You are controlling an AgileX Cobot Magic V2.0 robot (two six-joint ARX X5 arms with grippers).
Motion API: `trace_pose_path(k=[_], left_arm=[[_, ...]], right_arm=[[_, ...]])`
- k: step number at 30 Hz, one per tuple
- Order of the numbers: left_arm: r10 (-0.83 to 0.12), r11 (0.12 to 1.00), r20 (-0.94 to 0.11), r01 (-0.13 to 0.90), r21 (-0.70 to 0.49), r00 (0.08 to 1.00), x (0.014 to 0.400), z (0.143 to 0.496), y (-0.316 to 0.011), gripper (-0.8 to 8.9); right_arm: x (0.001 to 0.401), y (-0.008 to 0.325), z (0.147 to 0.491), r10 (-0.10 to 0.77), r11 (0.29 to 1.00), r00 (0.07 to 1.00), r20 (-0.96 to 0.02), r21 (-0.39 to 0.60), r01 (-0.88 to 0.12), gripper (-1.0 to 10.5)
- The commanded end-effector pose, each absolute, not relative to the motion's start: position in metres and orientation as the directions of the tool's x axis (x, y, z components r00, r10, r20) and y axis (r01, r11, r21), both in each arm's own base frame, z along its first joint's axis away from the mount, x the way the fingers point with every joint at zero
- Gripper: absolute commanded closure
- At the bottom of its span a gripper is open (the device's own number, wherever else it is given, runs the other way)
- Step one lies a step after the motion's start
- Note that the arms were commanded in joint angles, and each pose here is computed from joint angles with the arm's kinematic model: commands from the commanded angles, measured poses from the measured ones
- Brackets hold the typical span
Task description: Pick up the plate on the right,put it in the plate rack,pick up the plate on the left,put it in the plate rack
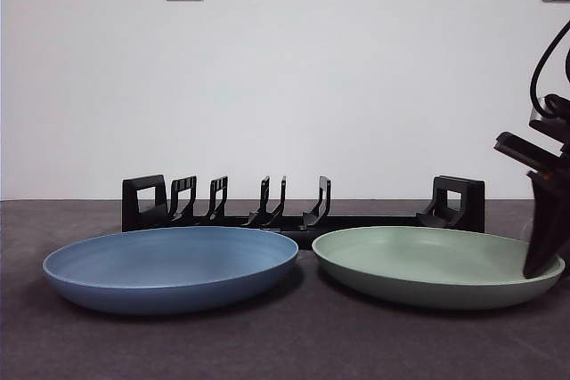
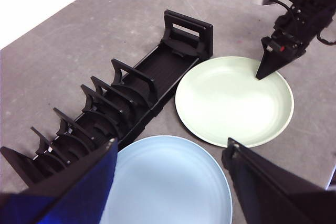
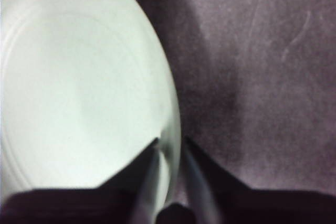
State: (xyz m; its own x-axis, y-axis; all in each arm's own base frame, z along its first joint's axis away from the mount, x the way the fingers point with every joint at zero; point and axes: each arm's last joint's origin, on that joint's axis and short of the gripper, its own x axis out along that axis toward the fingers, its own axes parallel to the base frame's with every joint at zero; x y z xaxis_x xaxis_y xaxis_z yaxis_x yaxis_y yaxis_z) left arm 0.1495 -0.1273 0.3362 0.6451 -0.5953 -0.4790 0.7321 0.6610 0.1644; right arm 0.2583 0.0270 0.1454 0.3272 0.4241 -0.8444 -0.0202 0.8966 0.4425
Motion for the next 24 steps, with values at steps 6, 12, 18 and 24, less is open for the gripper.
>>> trace_pose_path(k=[6,12,18,24], left_arm=[[-0.61,0.463,-0.574,0.833,0.302,0.547,0.151,0.319,-0.148,4.69],[-0.621,0.301,-0.639,0.891,0.341,0.454,0.15,0.301,-0.178,4.69],[-0.645,0.161,-0.667,0.92,0.358,0.372,0.143,0.284,-0.21,4.69],[-0.677,0.025,-0.663,0.91,0.414,0.32,0.133,0.271,-0.239,4.69]], right_arm=[[0.252,0.027,0.16,0.43,0.885,0.369,-0.824,0.466,0.008,9.6],[0.238,0.026,0.188,0.434,0.882,0.415,-0.8,0.471,-0.014,9.6],[0.227,0.026,0.215,0.436,0.88,0.423,-0.795,0.475,-0.014,9.6],[0.226,0.028,0.238,0.502,0.848,0.369,-0.782,0.528,-0.034,9.6]])
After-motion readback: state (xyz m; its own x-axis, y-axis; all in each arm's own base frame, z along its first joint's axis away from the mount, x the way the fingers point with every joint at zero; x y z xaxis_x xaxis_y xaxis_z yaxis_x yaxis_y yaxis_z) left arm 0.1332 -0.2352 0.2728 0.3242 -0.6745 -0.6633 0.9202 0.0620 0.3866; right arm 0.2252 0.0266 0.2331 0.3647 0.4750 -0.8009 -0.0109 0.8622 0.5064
